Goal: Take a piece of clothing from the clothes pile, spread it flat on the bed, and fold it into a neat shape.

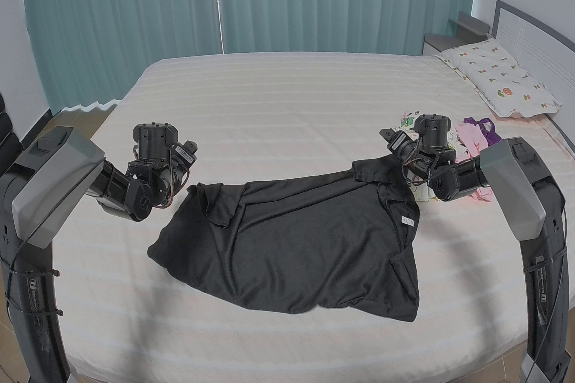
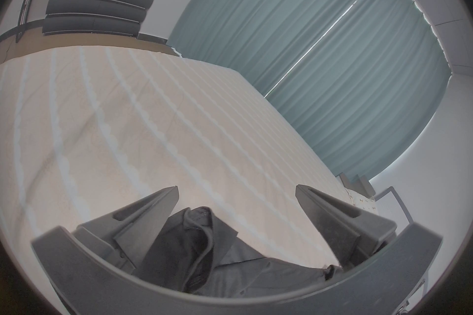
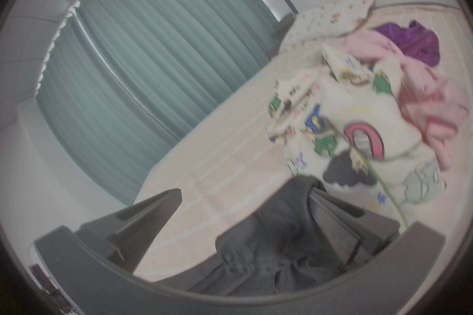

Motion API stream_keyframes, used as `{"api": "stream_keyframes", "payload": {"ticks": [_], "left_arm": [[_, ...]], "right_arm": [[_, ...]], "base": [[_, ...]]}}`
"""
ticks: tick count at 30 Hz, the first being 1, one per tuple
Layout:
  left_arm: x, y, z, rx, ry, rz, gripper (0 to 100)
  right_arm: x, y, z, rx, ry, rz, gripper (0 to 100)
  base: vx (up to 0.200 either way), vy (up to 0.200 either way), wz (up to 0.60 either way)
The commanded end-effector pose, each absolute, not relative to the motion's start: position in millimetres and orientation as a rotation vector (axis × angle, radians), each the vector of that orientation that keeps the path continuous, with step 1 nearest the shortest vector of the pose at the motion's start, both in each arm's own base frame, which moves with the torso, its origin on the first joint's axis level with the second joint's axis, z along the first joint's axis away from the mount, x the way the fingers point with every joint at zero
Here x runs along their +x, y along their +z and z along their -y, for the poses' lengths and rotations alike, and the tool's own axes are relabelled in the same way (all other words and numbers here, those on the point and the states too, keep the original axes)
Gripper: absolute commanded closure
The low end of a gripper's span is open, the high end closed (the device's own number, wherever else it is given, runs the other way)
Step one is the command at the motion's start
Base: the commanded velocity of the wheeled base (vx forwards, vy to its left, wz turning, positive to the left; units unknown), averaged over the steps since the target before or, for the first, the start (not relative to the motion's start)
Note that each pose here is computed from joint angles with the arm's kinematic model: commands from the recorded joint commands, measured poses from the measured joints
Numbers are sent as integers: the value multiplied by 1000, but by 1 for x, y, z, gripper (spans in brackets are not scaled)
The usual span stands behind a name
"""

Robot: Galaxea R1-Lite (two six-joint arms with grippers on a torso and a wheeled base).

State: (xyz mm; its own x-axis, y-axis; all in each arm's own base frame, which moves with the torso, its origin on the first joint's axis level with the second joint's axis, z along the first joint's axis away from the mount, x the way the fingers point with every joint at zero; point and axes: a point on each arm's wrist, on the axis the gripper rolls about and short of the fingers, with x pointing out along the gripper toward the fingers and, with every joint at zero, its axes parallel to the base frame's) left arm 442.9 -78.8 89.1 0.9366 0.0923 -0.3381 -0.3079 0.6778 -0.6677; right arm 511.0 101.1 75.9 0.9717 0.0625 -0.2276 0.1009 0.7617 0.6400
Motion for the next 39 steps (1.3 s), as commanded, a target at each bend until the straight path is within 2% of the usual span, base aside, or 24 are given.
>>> {"api": "stream_keyframes", "payload": {"ticks": [1,7,10,14,17,22,28,39], "left_arm": [[423,91,73,-786,247,-314,0],[386,115,68,-813,153,-333,0],[349,122,63,-822,93,-401,0],[316,120,58,-824,69,-465,0],[299,111,55,-821,77,-499,0],[292,97,52,-826,84,-482,0],[298,59,52,-816,127,-547,0],[312,27,52,-784,199,-608,0]], "right_arm": [[509,99,-95,894,-30,-252,0],[482,107,-90,900,-21,-351,0],[441,108,-85,831,40,-470,0],[394,107,-82,738,70,-509,0],[362,100,-84,731,86,-529,0],[323,78,-77,719,72,-578,0],[290,41,-73,713,96,-650,0],[285,35,-76,703,96,-677,0]], "base": [[0,0,0],[0,0,0],[0,0,0],[0,0,0],[0,0,0],[0,0,0],[0,0,0],[0,0,0]]}}
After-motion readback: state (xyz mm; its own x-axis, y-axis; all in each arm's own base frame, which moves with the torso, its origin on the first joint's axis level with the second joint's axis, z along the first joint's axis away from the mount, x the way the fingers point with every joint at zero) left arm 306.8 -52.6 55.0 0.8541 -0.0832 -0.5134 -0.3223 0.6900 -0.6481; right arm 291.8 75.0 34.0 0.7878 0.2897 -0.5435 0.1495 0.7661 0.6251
